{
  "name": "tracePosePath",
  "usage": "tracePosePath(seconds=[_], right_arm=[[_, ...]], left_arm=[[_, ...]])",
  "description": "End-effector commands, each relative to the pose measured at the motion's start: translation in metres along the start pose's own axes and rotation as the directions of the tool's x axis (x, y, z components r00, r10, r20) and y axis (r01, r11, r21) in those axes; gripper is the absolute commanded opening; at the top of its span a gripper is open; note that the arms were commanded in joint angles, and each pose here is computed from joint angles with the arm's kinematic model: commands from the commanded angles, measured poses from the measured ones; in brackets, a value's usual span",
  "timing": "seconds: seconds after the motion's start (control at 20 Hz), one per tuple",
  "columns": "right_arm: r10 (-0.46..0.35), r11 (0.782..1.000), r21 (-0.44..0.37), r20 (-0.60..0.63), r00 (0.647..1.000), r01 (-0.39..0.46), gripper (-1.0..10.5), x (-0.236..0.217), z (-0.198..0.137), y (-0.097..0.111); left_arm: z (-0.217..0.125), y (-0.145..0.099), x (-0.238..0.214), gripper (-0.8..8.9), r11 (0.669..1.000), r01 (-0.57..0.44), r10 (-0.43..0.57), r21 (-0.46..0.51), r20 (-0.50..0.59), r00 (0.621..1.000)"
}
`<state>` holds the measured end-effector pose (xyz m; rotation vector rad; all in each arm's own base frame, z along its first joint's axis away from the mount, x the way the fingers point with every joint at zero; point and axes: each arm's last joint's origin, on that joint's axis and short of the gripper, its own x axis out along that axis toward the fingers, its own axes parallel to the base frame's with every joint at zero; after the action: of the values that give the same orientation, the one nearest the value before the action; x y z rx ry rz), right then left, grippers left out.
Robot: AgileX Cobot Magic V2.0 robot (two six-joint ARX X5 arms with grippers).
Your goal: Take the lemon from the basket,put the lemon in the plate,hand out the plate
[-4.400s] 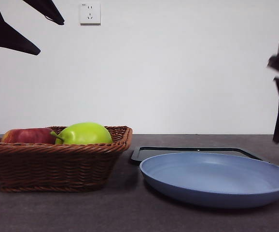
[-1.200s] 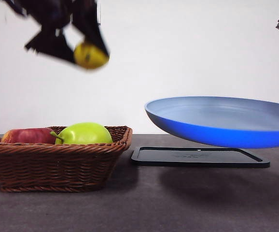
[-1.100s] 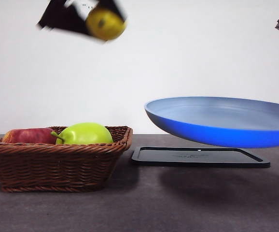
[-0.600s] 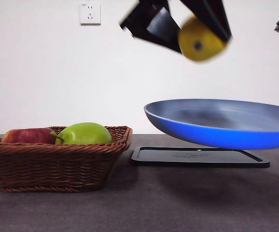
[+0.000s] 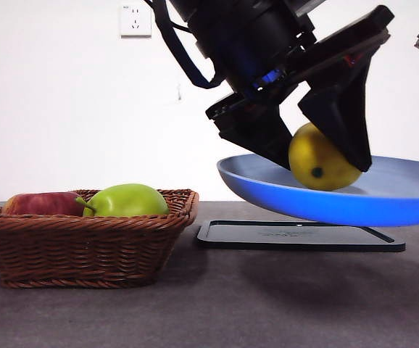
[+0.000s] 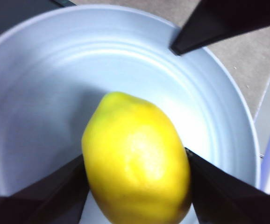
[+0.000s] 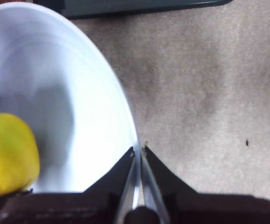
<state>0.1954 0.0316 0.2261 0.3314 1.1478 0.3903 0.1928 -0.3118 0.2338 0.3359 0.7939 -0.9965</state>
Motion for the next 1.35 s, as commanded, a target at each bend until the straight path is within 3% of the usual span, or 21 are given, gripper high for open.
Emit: tracePosePath(seconds=[0.05,0.1,0.45,0.8,1.2,1.35], right_arm=[[0.011,1.0,0.013,0.004,1.0,-0.011,0.0,0.0,0.003,0.001],[0.011,1.0,0.022,0.004,1.0,-0.011,0.0,0.0,0.003,0.001],[0.003,0.999,0.051,-0.035,0.999,-0.001,0.0,0.0,-0.001,0.0],[-0.003,0.994,0.107,-0.081,0.997,0.012,0.0,0.02,0.01,-0.007],[0.001,0.994,0.107,0.001,1.0,-0.001,0.0,0.045,0.084,-0.012],[-0.001,0.992,0.128,0.05,0.999,-0.005,0.0,0.056,0.115,-0.02]], left_arm=[[0.004,-0.006,0.003,3.71,1.0,0.02,-0.02,0.024,0.012,1.0],[0.004,-0.006,0.003,4.04,1.0,0.019,-0.019,0.024,0.012,1.0],[0.007,-0.005,-0.008,4.04,1.0,0.011,-0.011,-0.014,-0.038,0.999],[0.017,-0.001,-0.084,4.02,1.0,-0.013,0.013,-0.027,0.025,1.0],[0.003,0.014,-0.198,4.02,0.976,-0.197,0.213,-0.097,0.199,0.957],[-0.007,0.012,-0.227,4.02,0.971,-0.214,0.235,-0.111,0.246,0.94]])
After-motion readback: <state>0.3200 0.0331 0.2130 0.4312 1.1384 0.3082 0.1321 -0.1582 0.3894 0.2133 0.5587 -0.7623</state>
